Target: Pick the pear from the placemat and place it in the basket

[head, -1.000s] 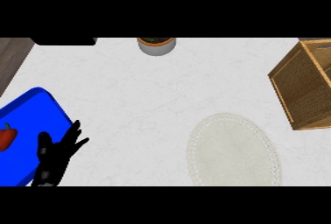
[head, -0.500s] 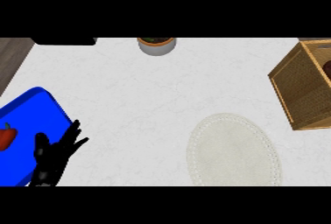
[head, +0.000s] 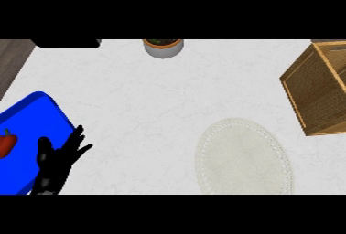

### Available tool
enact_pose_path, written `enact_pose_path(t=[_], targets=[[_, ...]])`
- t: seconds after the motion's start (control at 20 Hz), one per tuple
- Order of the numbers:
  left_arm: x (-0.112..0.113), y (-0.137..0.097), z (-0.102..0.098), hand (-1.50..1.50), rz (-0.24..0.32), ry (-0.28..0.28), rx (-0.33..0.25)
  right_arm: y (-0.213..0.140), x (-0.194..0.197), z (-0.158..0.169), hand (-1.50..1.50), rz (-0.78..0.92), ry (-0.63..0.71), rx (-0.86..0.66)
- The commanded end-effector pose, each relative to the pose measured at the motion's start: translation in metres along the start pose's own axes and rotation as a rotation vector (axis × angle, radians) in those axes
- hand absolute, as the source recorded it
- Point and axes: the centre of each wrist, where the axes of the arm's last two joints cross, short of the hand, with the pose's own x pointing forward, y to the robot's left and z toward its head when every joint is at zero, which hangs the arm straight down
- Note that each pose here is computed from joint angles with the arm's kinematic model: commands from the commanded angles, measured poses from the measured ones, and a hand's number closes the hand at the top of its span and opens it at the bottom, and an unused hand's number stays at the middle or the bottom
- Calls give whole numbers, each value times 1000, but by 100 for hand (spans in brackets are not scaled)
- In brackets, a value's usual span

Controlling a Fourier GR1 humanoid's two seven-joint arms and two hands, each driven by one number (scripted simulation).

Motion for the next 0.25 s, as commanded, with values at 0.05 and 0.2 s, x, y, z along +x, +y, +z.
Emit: enact_pose_path(t=[0.05, 0.2], targets=[[-17, -25, -7, 0, -8, 54, -12, -45, -21, 12, -150, -46, 72, -100], [-23, -11, 2, 0, -5, 57, -20, -84, -30, 27, -150, -39, 90, -108]])
